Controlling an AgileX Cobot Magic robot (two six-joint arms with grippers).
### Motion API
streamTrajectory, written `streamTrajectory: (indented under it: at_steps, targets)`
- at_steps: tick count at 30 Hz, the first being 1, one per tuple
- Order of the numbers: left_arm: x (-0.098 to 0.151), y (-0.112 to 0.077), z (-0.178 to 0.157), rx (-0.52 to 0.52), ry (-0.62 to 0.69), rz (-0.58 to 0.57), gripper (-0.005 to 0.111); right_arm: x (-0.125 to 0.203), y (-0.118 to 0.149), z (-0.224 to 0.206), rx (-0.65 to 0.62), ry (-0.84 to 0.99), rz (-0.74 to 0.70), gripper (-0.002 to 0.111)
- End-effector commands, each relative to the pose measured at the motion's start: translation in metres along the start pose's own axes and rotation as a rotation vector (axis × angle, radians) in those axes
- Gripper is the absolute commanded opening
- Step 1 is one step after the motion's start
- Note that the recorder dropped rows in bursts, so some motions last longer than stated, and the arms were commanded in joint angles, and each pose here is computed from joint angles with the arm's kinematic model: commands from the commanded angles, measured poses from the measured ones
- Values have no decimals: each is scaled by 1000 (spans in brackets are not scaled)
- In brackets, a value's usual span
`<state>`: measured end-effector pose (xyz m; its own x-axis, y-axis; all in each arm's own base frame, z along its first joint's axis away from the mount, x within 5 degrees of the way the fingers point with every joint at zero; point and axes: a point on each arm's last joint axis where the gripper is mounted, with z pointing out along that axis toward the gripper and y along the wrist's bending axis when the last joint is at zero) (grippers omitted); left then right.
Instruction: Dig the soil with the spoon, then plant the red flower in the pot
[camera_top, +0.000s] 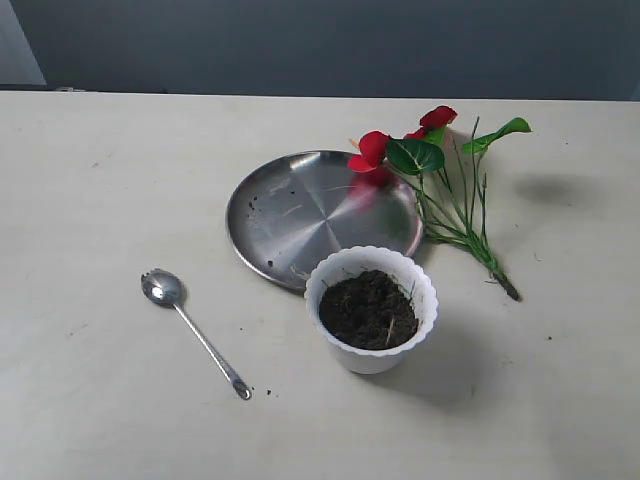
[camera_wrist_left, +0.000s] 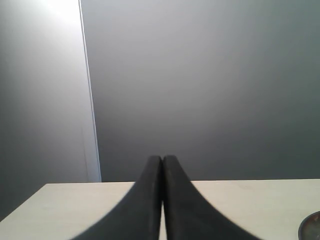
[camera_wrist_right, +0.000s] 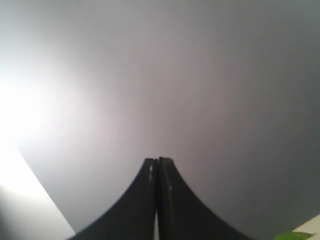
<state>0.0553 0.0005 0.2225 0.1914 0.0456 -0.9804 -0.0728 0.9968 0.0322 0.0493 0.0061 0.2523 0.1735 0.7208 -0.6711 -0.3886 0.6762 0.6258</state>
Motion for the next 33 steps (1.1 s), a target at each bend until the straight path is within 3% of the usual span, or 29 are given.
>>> streamTrajectory:
  at_steps: [1, 4, 7, 13, 18, 24, 25, 28, 29, 30, 31, 33]
  targets:
    - [-1, 0, 0, 6, -8, -13, 0, -14, 33, 18, -157, 68, -122, -1]
    - [-1, 0, 0, 6, -8, -13, 0, -14, 69, 39, -386, 231, -260, -1]
    - [-1, 0, 0, 6, -8, -13, 0, -6, 92, 72, -519, 532, -363, -1]
    - [-1, 0, 0, 6, -8, -13, 0, 24, 107, 153, -543, 902, -346, -1]
    - [-1, 0, 0, 6, -8, -13, 0, 96, 133, 184, -610, 1085, -300, -1]
    - [-1, 0, 0, 6, -8, -13, 0, 196, 163, 179, -523, 1116, -521, -1]
    - [-1, 0, 0, 6, -8, -13, 0, 227, 168, 172, -505, 1137, -582, -1]
    - [-1, 0, 0, 6, -8, -13, 0, 274, 168, 160, -507, 1165, -718, -1]
    - [-1, 0, 0, 6, -8, -13, 0, 293, 161, 159, -459, 1105, -892, -1]
    - [-1, 0, 0, 6, -8, -13, 0, 298, 157, 160, -417, 1076, -972, -1]
    - [-1, 0, 0, 6, -8, -13, 0, 307, 147, 165, -293, 1050, -1157, -1]
    - [-1, 0, 0, 6, -8, -13, 0, 316, 145, 168, -210, 1211, -1225, -1]
